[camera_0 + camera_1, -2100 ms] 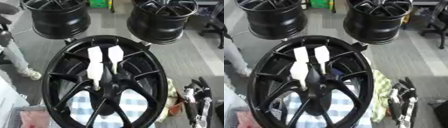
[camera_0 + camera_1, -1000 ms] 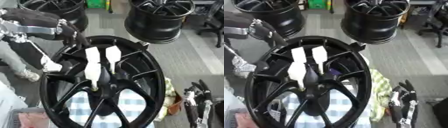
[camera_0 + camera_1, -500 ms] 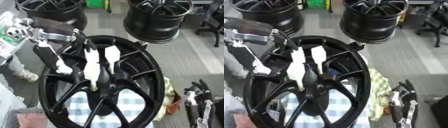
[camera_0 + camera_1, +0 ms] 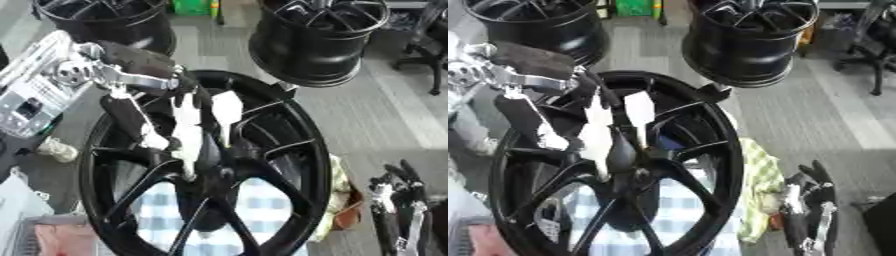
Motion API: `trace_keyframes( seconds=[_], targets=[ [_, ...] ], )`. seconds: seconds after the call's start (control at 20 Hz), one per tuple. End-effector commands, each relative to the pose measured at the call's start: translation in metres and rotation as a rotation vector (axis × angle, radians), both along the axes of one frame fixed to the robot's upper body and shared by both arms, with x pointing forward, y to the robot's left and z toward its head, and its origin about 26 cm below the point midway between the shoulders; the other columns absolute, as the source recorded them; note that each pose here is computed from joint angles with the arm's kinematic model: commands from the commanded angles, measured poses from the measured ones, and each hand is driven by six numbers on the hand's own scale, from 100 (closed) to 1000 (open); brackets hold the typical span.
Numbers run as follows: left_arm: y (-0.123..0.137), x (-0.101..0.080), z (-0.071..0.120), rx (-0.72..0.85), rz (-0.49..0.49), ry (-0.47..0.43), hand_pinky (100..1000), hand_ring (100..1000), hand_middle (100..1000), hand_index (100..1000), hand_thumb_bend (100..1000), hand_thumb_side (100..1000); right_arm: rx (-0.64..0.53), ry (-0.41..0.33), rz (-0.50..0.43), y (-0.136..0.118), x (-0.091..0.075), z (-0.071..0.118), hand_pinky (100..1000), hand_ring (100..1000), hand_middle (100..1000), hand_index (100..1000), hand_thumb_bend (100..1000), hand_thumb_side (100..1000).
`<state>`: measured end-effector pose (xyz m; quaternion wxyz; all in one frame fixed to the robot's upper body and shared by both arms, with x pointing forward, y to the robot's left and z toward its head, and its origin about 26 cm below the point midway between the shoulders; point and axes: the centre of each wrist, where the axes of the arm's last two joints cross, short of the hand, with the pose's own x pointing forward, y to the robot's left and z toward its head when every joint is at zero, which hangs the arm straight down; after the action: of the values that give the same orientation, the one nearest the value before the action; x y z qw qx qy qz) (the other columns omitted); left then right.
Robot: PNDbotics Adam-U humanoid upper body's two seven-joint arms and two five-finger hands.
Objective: Pull the pin out of the wheel hub.
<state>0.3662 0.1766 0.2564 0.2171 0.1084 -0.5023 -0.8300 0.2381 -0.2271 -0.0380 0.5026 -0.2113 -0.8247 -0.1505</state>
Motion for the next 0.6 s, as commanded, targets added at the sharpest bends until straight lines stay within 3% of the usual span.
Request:
trace_keyframes(
  seconds=[0.05, 0.5, 0.6],
  targets=[
    [0.0000, 0.0018, 0.0037, 0.022, -0.005, -0.021, 639, 665, 745, 935, 344, 466, 0.017, -0.060, -0.017, -0.0017, 0.0026, 0.0041, 552, 579, 703, 872, 100, 556],
    [-0.0014, 0.0011, -0.0014, 0.038, -0.023, -0.015, 598, 619, 725, 929, 327, 467, 0.016, -0.062, -0.020, -0.0022, 0.0029, 0.0043, 552, 579, 703, 872, 100, 556],
    [-0.0011, -0.0007, 0.0025, 0.037, -0.025, -0.028, 546, 570, 723, 930, 319, 468, 0.015, -0.061, -0.021, -0.0025, 0.0029, 0.0041, 552, 579, 702, 872, 100, 556]
  ],
)
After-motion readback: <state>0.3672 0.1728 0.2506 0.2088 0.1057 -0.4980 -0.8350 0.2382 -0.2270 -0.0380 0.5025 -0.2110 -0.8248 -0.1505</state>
